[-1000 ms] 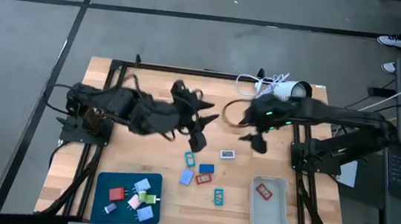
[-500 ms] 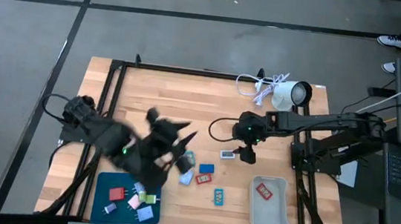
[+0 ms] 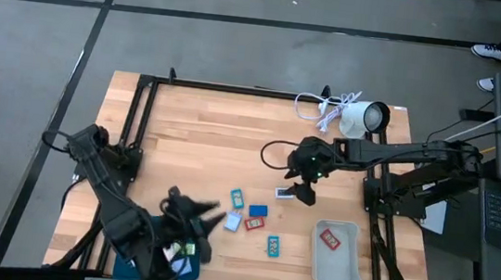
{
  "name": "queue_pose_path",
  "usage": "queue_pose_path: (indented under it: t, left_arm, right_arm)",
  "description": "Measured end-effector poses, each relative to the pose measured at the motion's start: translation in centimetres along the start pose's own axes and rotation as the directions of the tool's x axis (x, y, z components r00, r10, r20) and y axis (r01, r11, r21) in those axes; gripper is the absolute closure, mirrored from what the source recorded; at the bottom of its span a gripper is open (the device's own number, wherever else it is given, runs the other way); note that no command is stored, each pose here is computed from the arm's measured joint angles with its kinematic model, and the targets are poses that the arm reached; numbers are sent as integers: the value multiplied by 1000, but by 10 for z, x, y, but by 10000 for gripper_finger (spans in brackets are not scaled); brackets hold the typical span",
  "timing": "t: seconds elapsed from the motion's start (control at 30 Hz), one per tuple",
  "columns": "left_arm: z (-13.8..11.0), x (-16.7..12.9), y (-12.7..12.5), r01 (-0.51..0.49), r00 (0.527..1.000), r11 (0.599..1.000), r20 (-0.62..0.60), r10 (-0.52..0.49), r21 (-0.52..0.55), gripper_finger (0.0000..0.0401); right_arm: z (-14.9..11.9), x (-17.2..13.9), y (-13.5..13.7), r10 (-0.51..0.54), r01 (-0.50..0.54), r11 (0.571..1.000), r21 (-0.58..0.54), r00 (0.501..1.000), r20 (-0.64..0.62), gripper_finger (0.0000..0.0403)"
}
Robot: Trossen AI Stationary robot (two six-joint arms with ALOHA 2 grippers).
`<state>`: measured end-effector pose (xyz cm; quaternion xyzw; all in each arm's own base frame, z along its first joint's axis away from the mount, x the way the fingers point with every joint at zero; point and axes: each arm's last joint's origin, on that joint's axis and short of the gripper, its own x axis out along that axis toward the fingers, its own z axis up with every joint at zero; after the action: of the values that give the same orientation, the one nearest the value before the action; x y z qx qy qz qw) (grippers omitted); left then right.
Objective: Pick & Place Office items
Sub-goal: Put the white digital clock into the gray bin
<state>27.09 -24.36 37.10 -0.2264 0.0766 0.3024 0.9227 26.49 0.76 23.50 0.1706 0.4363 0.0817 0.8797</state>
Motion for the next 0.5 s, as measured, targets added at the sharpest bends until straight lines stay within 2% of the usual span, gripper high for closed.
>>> queue_pose_path:
  t: [0.07,0.13,0.27,0.4,0.5]
  left_arm:
    - [-5,2,-9,84,988,996,-128,-81,21,263]
    - [-2,10,-22,223,951,975,-223,-216,7,270]
    - [11,38,-39,497,843,867,-221,-491,-31,295]
    - [7,69,-31,591,772,806,-305,-558,23,315]
    - [-2,91,-18,637,727,770,-350,-590,26,319]
  right_arm:
    - [3,-2,1,8,-8,1000,17,1000,6,119]
    - [9,-5,4,15,-16,1000,22,999,30,119]
    - [25,-16,11,14,-15,1000,17,996,88,119]
    - [39,-27,16,-19,17,1000,9,989,145,119]
    - [39,-30,15,-82,78,996,31,989,126,119]
